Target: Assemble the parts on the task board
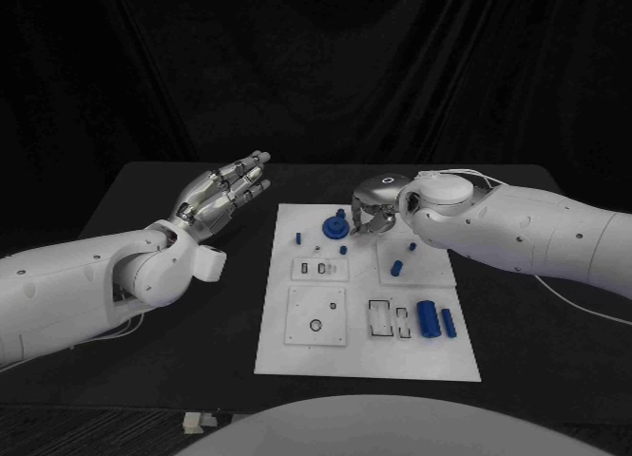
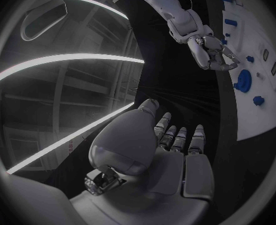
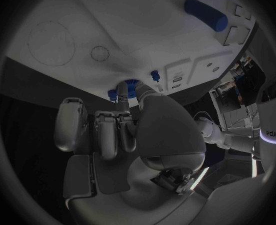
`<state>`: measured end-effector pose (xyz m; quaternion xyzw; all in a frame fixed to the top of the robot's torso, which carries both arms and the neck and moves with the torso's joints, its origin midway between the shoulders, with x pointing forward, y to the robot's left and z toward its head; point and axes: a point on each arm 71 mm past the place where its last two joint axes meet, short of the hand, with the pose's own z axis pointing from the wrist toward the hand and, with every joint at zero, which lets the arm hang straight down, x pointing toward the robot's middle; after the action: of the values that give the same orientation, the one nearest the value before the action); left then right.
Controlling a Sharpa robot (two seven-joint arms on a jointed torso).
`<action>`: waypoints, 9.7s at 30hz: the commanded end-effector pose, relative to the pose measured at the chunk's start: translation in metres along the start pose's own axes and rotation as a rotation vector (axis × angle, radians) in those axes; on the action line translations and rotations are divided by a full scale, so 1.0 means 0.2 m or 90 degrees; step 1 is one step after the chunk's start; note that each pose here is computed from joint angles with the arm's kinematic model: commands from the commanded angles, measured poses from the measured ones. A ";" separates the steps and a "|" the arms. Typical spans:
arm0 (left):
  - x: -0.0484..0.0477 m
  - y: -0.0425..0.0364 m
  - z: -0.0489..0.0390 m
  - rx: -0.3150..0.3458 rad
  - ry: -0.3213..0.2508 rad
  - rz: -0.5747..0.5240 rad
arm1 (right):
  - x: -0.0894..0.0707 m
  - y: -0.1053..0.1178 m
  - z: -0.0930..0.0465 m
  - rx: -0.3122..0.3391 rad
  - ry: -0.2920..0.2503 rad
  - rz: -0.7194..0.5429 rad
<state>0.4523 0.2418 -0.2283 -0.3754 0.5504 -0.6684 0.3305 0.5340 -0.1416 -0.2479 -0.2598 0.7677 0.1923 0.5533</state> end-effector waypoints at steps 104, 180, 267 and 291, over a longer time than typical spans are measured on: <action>-0.009 0.010 -0.009 0.001 0.006 -0.007 | 0.22 -0.57 -0.61 0.190 -0.047 0.102; -0.005 0.017 -0.013 -0.006 0.009 -0.011 | 0.12 -0.45 -0.56 0.166 -0.104 0.104; 0.016 0.071 -0.009 -0.031 0.025 -0.026 | 0.13 0.38 -0.22 0.002 0.006 0.093; 0.014 0.077 -0.013 -0.033 0.025 -0.027 | 0.14 0.39 -0.22 -0.010 0.021 0.090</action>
<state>0.4497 0.2394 -0.2441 -0.3850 0.5697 -0.6616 0.2992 0.4474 -0.1097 -0.2581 -0.2083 0.7888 0.2364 0.5277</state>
